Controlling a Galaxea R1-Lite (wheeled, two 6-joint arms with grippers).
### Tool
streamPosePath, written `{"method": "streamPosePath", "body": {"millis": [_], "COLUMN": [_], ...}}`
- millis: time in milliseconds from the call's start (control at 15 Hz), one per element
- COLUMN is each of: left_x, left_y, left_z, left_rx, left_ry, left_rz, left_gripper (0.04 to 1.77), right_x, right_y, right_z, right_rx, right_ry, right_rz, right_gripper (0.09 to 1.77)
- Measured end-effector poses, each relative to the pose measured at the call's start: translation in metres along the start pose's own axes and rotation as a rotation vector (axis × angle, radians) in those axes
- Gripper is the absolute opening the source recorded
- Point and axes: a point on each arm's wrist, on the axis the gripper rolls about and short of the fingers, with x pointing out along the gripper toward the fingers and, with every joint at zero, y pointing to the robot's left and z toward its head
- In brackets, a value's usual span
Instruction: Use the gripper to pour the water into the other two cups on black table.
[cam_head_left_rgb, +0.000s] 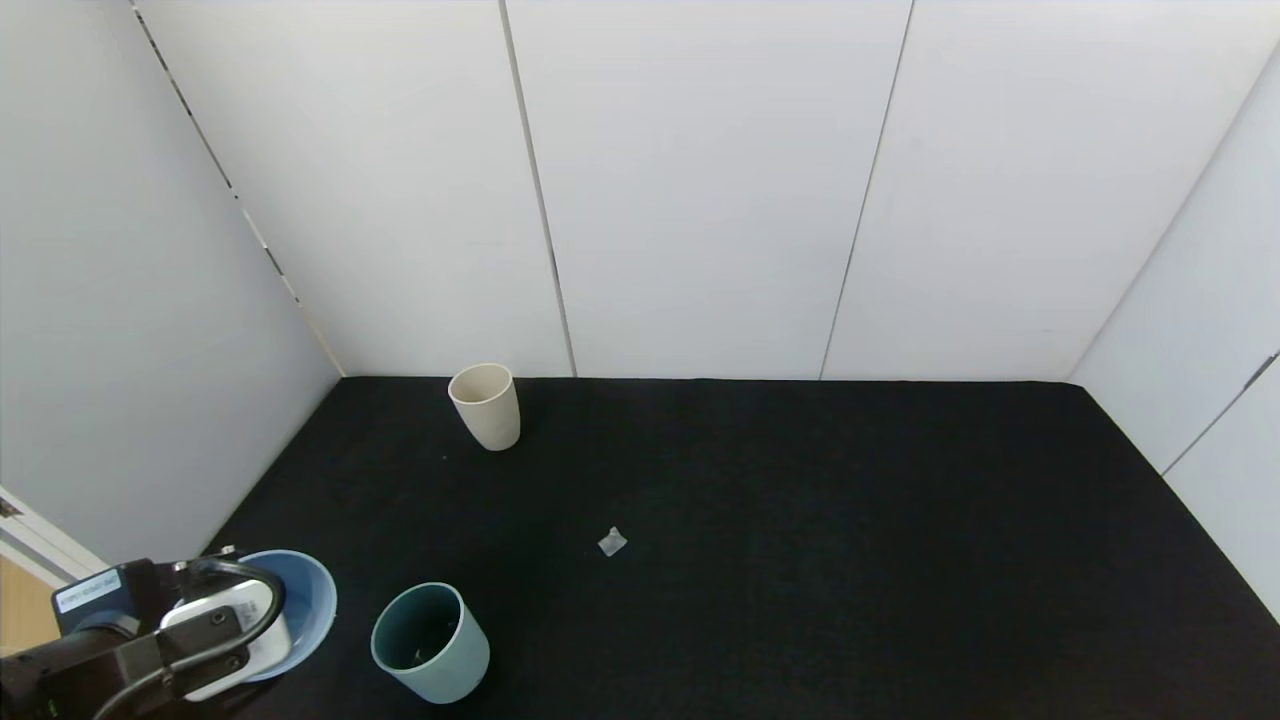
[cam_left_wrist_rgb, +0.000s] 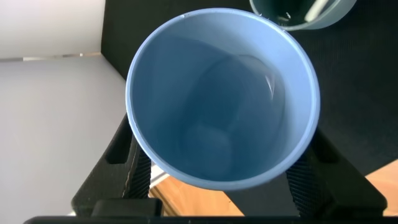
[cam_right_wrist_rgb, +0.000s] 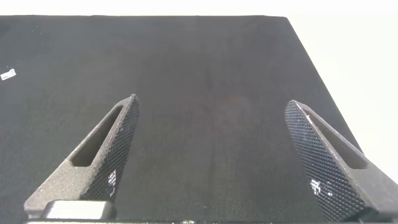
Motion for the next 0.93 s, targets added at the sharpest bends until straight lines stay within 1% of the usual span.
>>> {"method": "streamPosePath", "body": {"millis": [400,600,733,933], "left_x": [0.027,0.038,0.044,0.052], "left_y": [0.006,0.012,0.015,0.019], "left_z": [0.019,0.024,0.026,0.03], "left_rx": [0.14,0.21,0.244,0.285], "left_ry": [0.045,0.077,0.101,0.116], "left_rz": [-0.058,-0.066,-0.064,-0.069], "left_gripper": [1.22,1.22,1.22,1.22], "right_x": [0.0,0.0,0.0,0.0], "right_y": [0.0,0.0,0.0,0.0], "right_z": [0.0,0.0,0.0,0.0], "right_rx": [0.0,0.0,0.0,0.0], "right_ry": [0.0,0.0,0.0,0.0], "right_rz": [0.0,0.0,0.0,0.0], "right_gripper": [1.71,1.71,1.71,1.71]}}
